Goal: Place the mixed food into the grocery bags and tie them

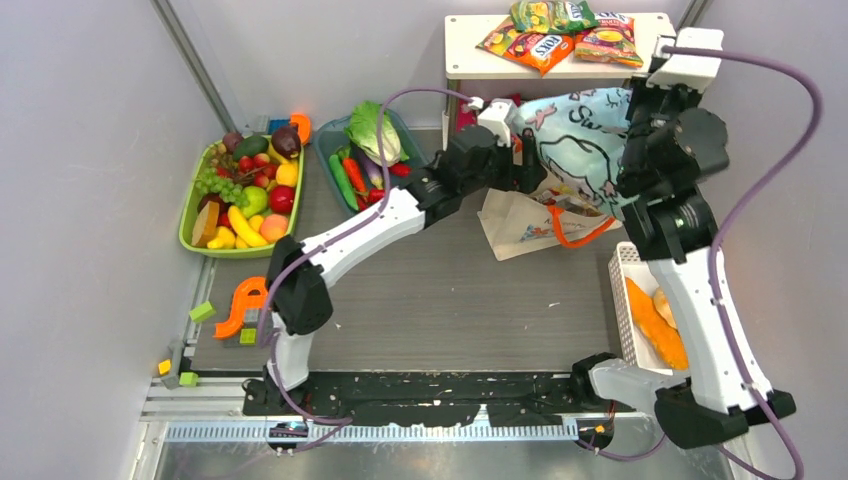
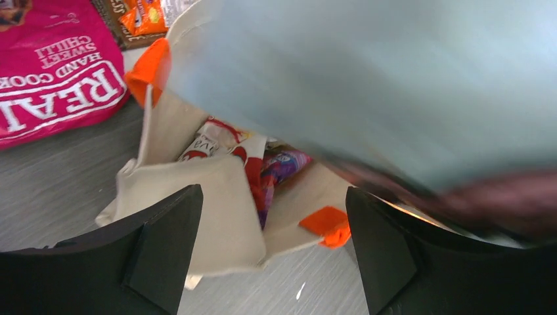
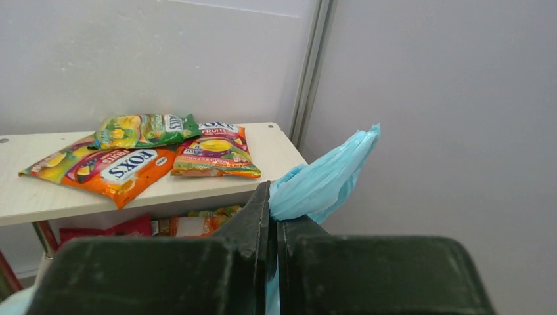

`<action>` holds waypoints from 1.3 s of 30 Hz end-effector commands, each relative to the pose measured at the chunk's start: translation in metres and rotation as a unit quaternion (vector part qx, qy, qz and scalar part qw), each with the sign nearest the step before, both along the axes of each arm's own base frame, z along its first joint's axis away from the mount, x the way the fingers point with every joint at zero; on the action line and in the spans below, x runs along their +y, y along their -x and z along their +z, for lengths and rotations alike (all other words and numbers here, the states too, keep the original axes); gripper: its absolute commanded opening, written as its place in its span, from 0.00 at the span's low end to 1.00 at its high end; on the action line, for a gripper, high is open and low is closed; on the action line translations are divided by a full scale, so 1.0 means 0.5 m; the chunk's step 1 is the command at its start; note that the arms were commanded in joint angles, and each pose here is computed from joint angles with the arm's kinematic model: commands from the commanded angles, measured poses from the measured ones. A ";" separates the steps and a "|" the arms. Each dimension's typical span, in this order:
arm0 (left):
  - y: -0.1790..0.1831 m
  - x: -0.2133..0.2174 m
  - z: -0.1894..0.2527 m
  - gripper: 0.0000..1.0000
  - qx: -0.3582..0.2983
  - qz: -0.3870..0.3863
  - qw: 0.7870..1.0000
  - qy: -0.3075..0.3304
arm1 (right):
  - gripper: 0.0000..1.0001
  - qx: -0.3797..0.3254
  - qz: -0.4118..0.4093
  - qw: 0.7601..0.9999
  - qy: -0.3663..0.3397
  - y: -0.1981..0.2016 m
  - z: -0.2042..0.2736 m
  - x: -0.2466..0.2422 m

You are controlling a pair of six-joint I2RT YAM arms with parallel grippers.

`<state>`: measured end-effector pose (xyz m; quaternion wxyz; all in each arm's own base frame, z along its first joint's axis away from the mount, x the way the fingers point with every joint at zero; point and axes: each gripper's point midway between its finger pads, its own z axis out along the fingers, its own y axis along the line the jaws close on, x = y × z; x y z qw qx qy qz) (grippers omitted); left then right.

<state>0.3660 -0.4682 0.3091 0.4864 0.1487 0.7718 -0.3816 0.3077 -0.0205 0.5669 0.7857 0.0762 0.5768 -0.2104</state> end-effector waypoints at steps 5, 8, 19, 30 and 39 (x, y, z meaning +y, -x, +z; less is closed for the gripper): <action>-0.048 -0.051 -0.039 0.78 0.005 0.043 0.999 -0.013 | 0.05 -0.069 0.038 0.996 -0.045 -0.059 0.056 -0.018; -0.051 -0.048 -0.072 0.73 0.015 0.049 0.998 -0.039 | 0.05 -0.049 0.056 0.996 -0.048 -0.093 0.033 -0.019; -0.045 0.055 -0.073 0.15 -0.008 0.095 0.991 -0.092 | 0.05 0.009 0.132 0.990 -0.040 -0.097 -0.033 0.019; 0.011 0.170 -0.056 0.00 -0.012 0.094 0.991 -0.098 | 0.05 0.131 0.310 0.941 -0.027 -0.044 -0.095 0.149; 0.090 0.237 -0.041 0.00 -0.005 0.031 0.997 -0.076 | 0.05 0.236 0.357 0.903 0.039 0.002 -0.174 0.253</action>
